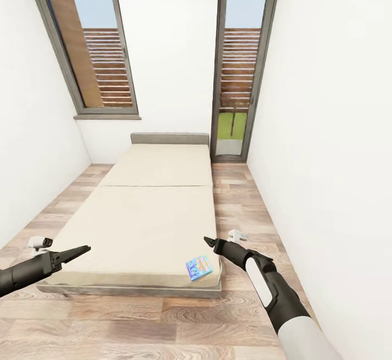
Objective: Put all the toys in the child's room - the three board games (two on the bed and one on the table), the two jigsaw puzzles on the table, and the tennis ball on the table - inside the toy box on the table in the child's room.
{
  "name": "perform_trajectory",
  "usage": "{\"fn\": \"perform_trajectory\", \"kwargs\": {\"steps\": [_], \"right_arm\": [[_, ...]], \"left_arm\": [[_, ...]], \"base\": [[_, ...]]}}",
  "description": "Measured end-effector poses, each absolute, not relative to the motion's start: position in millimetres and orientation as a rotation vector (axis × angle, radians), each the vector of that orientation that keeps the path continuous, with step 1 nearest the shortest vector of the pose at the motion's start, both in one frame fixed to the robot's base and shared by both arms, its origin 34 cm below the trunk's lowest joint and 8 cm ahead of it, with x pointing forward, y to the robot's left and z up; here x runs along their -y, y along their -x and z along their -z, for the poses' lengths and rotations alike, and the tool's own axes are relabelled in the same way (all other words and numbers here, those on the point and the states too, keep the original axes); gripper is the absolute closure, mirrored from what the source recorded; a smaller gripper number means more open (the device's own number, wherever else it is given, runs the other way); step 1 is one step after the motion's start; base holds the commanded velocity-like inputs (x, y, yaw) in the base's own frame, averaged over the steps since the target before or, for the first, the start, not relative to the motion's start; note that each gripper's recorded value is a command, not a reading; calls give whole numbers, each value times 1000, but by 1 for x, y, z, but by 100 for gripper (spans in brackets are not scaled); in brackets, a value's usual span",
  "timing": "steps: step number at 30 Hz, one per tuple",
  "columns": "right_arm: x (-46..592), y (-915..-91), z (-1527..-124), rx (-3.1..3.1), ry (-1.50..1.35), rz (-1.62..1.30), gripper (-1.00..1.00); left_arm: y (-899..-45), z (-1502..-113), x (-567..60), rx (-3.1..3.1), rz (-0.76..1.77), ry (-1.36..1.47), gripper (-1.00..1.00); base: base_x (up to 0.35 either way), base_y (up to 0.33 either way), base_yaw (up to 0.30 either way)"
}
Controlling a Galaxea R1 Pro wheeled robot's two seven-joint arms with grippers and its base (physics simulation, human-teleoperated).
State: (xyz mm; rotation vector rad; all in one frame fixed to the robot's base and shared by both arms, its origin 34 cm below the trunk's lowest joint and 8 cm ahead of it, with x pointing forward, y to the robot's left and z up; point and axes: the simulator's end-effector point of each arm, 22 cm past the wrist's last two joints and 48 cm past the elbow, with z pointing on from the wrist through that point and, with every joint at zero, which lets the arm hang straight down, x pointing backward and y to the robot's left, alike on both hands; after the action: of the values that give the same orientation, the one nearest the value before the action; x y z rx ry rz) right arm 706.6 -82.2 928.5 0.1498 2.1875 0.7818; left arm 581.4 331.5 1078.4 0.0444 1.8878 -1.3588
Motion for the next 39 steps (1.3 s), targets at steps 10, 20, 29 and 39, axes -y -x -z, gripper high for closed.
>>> {"fn": "perform_trajectory", "kwargs": {"steps": [10,20,29,39], "right_arm": [[82,-707,-929,-2187,-149,-781,-100],[82,-707,-929,-2187,-149,-781,-100],[82,-707,-928,-2188,-149,-781,-100],[82,-707,-929,-2188,-149,-778,-100]], "left_arm": [[-581,-1078,-331,-1888,1359,-45,-100],[-581,-1078,-331,-1888,1359,-45,-100],[-581,-1078,-331,-1888,1359,-44,-100],[-581,-1078,-331,-1887,1361,-43,-100]], "base": [[0,108,-7],[0,16,-1],[0,-88,62],[38,-155,110]]}}
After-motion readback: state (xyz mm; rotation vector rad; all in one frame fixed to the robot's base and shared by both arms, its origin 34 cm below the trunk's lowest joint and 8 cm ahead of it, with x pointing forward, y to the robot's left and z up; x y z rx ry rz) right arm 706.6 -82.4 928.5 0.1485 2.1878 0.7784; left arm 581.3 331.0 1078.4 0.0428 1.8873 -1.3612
